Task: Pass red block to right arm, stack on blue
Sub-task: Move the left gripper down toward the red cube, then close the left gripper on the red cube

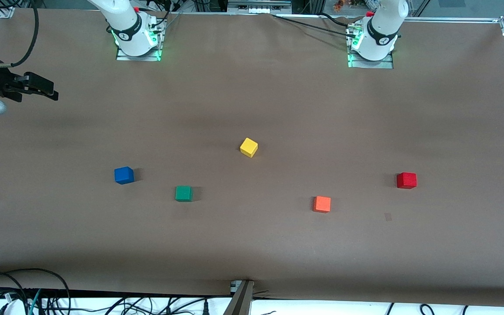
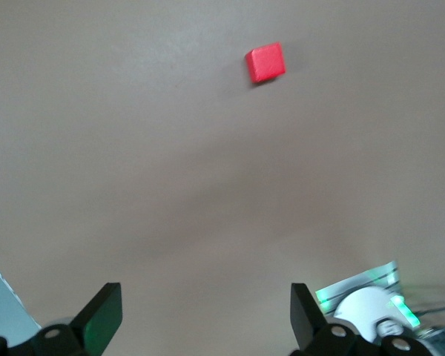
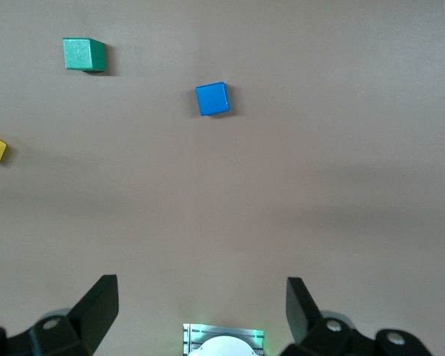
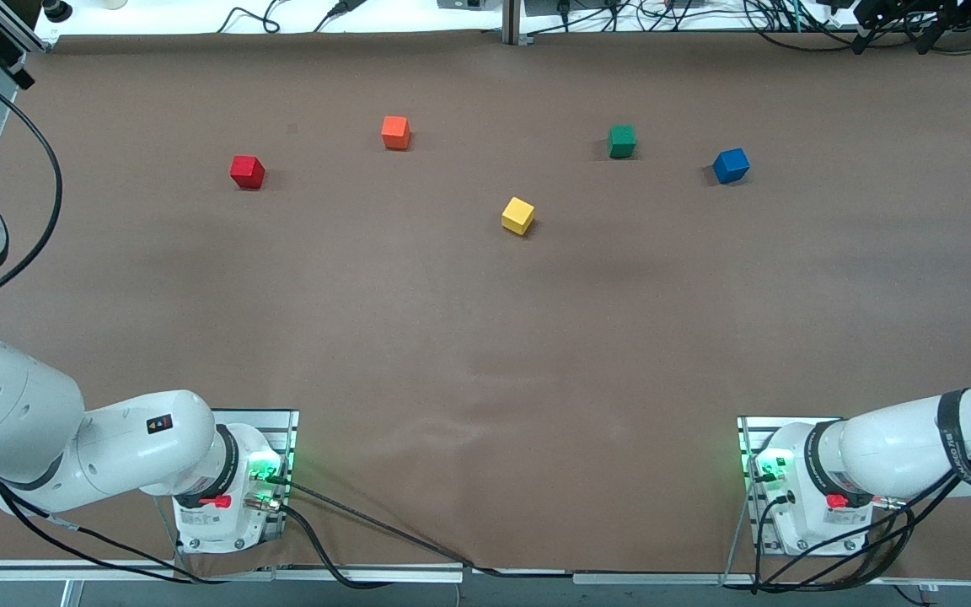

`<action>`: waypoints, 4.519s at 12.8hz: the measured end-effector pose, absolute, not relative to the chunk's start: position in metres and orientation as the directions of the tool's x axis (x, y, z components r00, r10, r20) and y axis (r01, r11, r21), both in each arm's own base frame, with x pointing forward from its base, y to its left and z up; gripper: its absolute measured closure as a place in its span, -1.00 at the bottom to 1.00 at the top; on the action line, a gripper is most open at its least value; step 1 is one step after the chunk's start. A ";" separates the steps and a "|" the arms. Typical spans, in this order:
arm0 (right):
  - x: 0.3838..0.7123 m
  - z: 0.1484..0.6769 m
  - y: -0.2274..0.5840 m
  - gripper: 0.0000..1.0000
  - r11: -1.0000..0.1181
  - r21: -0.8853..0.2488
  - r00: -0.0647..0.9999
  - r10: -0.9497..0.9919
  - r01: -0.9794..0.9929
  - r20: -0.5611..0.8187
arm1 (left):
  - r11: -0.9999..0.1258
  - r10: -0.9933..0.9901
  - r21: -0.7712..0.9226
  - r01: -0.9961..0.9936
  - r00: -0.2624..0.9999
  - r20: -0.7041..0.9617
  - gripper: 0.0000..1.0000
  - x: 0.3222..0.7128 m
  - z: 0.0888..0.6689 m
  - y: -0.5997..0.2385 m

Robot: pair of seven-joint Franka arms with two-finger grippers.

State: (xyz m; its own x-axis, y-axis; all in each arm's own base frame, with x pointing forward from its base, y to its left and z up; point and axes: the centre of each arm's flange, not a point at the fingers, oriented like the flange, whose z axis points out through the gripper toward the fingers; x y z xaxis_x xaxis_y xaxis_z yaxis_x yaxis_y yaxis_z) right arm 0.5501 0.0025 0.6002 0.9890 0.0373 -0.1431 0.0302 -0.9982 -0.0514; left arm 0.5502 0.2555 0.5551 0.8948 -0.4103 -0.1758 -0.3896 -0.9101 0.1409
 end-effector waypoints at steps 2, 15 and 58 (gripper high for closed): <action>0.550 0.601 0.003 -1.00 -0.998 -0.051 0.989 0.038 0.031 -0.141 | -0.853 -0.515 0.182 -0.489 0.845 -0.144 -1.00 0.552 0.520 0.295; 0.559 0.605 0.005 -1.00 -0.998 -0.048 0.991 0.040 0.034 -0.125 | -0.572 -0.728 0.299 -0.764 0.641 0.244 -1.00 0.570 0.322 0.399; 0.574 0.574 0.021 -1.00 -0.997 -0.044 0.982 0.066 0.059 -0.178 | 0.086 -0.285 -0.052 -0.995 -0.075 0.956 -0.12 0.614 0.058 0.190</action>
